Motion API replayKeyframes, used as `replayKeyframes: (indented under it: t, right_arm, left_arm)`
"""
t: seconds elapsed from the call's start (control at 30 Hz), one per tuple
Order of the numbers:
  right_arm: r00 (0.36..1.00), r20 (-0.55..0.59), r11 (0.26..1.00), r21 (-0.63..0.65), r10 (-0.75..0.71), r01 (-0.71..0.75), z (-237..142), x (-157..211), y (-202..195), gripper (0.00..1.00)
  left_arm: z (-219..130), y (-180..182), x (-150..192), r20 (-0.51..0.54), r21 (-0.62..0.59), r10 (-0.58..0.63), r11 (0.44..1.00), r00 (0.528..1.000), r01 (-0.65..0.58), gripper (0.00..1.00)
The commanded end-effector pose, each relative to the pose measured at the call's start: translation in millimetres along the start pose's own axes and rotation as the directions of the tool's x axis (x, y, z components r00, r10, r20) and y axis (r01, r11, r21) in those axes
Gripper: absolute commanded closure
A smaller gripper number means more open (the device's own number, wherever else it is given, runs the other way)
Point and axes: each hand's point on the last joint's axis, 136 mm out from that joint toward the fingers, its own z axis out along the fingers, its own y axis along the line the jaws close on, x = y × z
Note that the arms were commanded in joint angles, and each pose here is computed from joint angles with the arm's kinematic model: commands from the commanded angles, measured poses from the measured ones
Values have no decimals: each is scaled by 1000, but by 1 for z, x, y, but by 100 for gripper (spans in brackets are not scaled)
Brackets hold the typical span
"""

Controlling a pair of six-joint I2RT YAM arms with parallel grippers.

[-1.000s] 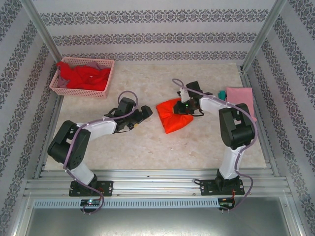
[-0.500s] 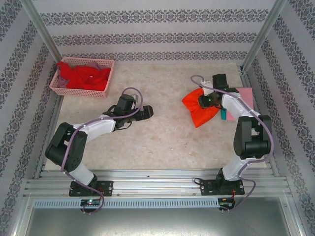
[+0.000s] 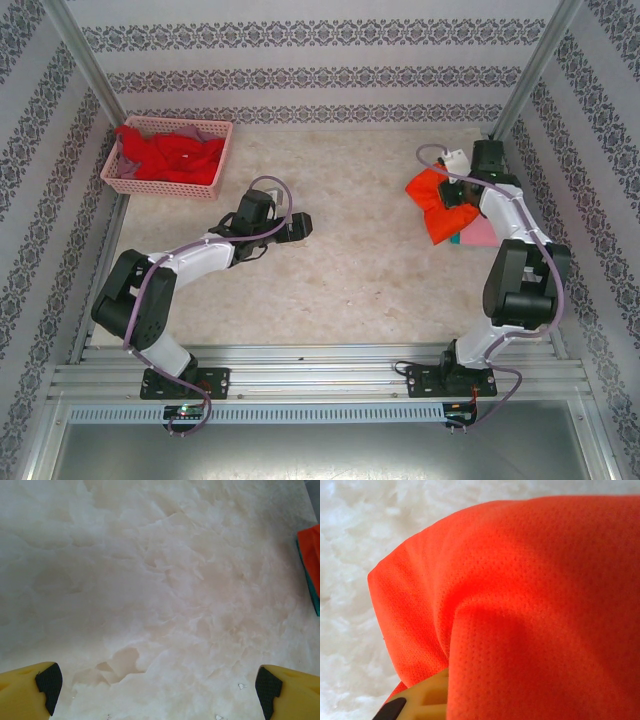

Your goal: Fold and stack the t-shirts

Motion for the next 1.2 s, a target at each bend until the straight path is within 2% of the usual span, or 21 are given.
replayKeyframes:
  t: [0.0, 0.4, 0.8, 1.17]
  right_arm:
    - [994, 108, 998, 50, -34, 28, -24, -29, -23, 100]
    - [979, 192, 991, 93, 76, -95, -48, -40, -67, 100]
    - [979, 78, 955, 218, 190, -203, -33, -12, -92, 100]
    - [977, -22, 961, 187, 211, -204, 8, 21, -88, 100]
  left_arm:
    - [-8, -8, -9, 53, 20, 35, 999, 998, -36, 0]
    - [-5, -10, -8, 58, 36, 23, 999, 998, -25, 0]
    - [-7, -15, -10, 72, 66, 19, 998, 997, -24, 0]
    - [-4, -14, -9, 74, 77, 13, 997, 997, -19, 0]
